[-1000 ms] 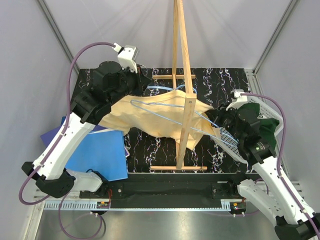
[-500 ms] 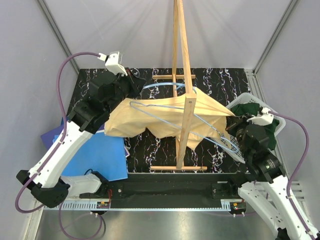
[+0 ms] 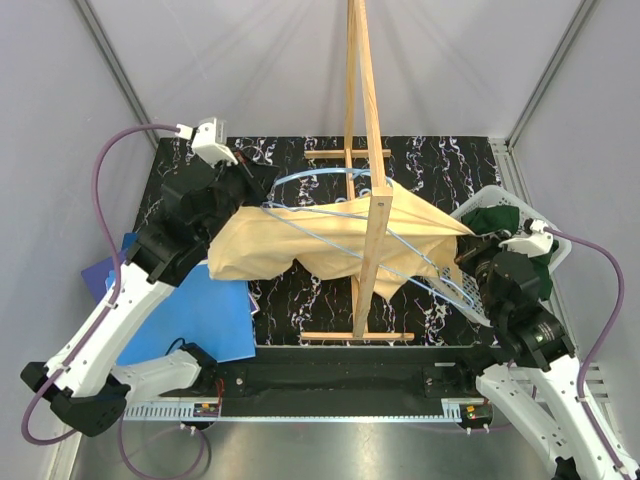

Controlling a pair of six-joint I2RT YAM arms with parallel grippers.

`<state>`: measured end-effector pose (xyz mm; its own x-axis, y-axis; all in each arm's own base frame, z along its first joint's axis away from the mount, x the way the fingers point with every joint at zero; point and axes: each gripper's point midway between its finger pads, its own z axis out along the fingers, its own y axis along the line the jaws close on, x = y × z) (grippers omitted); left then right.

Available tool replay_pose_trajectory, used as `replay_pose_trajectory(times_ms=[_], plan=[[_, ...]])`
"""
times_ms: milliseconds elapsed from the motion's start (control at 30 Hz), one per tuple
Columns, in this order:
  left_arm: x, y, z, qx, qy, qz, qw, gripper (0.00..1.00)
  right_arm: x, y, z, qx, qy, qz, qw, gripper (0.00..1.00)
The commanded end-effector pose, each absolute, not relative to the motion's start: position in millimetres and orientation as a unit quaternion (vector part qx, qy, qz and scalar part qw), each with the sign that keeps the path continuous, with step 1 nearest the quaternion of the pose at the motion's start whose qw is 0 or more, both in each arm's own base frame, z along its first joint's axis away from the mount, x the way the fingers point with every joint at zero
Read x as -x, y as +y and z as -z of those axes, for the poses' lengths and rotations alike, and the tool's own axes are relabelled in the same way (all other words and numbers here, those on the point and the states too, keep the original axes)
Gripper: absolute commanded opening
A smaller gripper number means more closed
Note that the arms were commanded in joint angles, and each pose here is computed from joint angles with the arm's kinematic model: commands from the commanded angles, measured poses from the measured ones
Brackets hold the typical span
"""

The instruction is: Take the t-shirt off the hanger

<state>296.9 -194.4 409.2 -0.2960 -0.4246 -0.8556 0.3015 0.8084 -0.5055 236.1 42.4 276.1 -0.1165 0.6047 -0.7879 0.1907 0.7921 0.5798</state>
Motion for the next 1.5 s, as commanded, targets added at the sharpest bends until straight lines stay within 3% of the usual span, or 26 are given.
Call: replay_pose_trajectory(times_ms=[0, 1300, 1467], plan=[[-299, -111, -486, 0.157, 0.633, 0.245, 0.717, 0.00, -219, -23, -274, -0.348, 0.699, -0.023, 0.625, 0.00], [-255, -29, -478, 0.241, 0.577, 0.152, 0.765, 0.00, -225, -26, -285, -0.346, 0.699, -0.003, 0.626, 0.00], [-265, -45, -485, 0.224, 0.581, 0.175, 0.762, 0.00, -249, 17, -297, -0.246, 0.722, -0.077, 0.642, 0.00]])
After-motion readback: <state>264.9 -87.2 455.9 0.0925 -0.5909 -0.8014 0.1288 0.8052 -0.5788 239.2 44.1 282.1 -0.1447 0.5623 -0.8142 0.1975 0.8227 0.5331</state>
